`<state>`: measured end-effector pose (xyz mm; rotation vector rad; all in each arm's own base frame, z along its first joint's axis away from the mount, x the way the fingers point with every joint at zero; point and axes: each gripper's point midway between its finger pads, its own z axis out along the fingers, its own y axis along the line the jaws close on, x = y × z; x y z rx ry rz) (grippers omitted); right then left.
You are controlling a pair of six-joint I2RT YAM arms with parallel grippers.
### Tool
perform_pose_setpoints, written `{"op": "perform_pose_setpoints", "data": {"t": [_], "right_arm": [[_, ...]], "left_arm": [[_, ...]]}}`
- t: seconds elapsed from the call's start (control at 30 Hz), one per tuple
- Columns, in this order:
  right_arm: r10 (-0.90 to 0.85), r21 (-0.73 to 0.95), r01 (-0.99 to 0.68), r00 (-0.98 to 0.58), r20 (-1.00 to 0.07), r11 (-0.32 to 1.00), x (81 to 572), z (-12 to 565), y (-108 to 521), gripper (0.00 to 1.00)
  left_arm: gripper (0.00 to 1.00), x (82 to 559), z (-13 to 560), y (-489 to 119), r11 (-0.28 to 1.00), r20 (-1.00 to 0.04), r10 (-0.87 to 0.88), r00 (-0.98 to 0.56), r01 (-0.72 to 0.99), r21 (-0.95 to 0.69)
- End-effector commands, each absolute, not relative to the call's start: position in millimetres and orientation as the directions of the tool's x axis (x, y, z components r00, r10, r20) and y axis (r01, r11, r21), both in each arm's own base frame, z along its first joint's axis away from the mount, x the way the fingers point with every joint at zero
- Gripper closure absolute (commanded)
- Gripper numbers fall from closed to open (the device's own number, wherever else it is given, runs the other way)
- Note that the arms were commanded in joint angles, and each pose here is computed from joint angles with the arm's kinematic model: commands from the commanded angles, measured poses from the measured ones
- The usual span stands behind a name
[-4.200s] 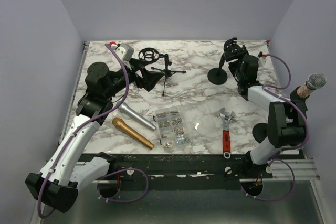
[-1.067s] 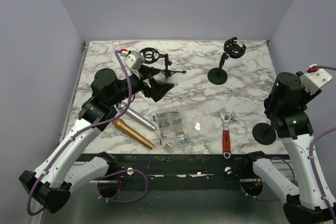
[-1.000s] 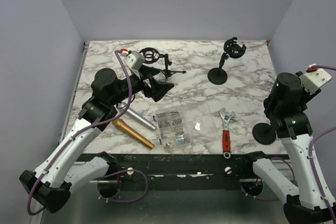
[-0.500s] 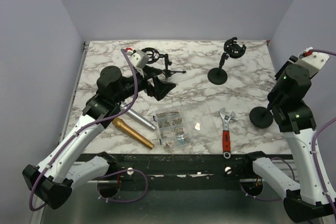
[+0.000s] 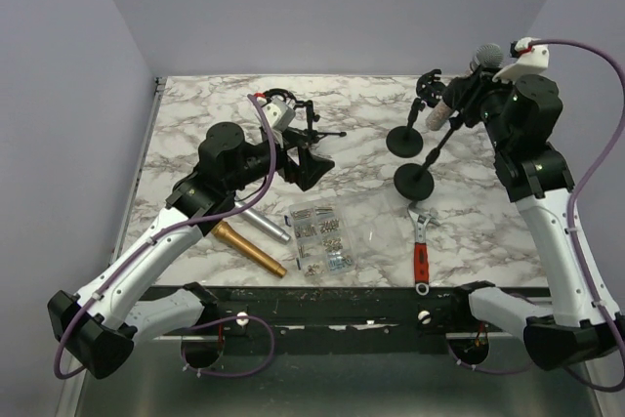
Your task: Remove the microphone from the stand
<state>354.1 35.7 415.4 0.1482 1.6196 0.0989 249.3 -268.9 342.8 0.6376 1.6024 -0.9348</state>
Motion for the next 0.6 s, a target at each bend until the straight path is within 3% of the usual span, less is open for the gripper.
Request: {"op": "perform_pose_setpoints", "data": {"t": [0.0,0.23,0.57], "right_arm": [[0.293,0.273,-0.202,0.077,-0.953,0.941,366,476,87,0.99],[0.197,0.181,-0.182,0.077,-0.977,0.967,400,463,147,0.99],[0.119,0.126,0.041,0.14,-0.983,0.991,438,457,168,0.99]], "left_arm": [[0.04,257,340,-265,0.583,-0.974,-0.055,-0.22,0.785,-0.21],[0.05,259,339,-262,0.6,-0.976,-0.05,-0.212,0.775,-0.199],[0.04,264,335,-261,0.617,-0.976,-0.038,-0.212,0.764,-0.19]]}}
